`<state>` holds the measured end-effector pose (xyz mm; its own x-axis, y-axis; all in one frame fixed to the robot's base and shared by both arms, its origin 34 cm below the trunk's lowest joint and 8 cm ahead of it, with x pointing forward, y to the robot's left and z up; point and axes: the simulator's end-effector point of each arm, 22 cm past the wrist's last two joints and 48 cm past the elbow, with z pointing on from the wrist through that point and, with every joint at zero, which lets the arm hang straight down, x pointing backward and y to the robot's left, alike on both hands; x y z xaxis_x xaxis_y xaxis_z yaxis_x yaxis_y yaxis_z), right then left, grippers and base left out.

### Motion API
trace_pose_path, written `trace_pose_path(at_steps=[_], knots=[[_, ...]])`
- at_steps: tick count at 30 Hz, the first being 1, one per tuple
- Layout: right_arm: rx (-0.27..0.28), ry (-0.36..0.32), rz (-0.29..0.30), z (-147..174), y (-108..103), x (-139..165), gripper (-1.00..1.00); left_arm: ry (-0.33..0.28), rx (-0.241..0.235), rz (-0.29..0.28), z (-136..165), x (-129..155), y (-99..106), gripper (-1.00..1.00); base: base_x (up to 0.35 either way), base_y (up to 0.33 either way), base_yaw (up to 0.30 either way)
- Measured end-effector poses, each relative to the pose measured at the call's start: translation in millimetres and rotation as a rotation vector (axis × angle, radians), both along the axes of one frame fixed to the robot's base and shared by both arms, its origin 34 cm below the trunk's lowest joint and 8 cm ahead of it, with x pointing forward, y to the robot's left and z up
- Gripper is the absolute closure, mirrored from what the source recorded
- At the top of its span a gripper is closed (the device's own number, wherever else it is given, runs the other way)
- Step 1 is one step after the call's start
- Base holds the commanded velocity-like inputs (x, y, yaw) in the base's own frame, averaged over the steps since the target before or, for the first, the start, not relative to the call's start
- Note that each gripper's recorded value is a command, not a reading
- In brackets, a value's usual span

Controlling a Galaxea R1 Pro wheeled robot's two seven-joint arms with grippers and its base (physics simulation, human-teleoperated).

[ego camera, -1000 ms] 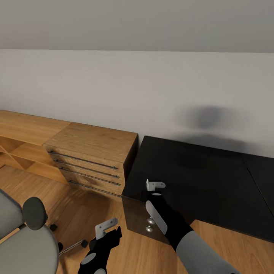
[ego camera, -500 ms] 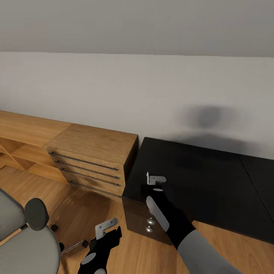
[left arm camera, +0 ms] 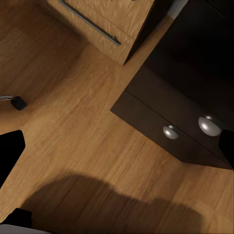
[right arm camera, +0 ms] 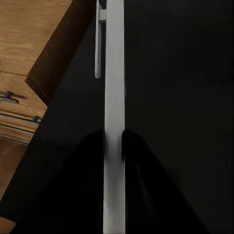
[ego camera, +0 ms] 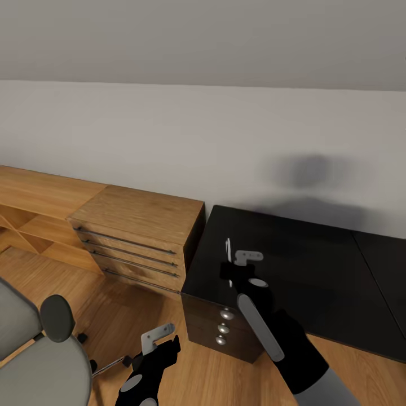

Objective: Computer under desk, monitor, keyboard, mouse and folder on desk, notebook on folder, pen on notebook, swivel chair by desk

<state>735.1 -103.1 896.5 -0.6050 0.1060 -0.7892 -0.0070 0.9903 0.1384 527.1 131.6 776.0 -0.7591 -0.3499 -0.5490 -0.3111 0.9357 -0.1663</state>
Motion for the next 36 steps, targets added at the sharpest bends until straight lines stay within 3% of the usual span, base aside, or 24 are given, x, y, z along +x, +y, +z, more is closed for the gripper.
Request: trace_pose_path(at_steps=[6,15,28,36], knots=[[0.040,-0.002,0.008,13,4,-5,1.00,0.000,0.000,0.000,7,-1,0,-1.00,0.000,0.000,0.000],[0.040,-0.005,0.003,25,1,-7,1.00,0.000,0.000,0.000,17,-3,0,-1.00,0.000,0.000,-0.031],[0.036,-0.015,-0.001,44,-2,-9,1.00,0.010,0.010,-0.001,27,-10,2,-1.00,-0.014,0.000,-0.233],[0.003,-0.045,-0.010,60,-24,-8,1.00,0.059,0.045,-0.004,16,-26,9,-1.00,-0.002,0.000,-0.199]])
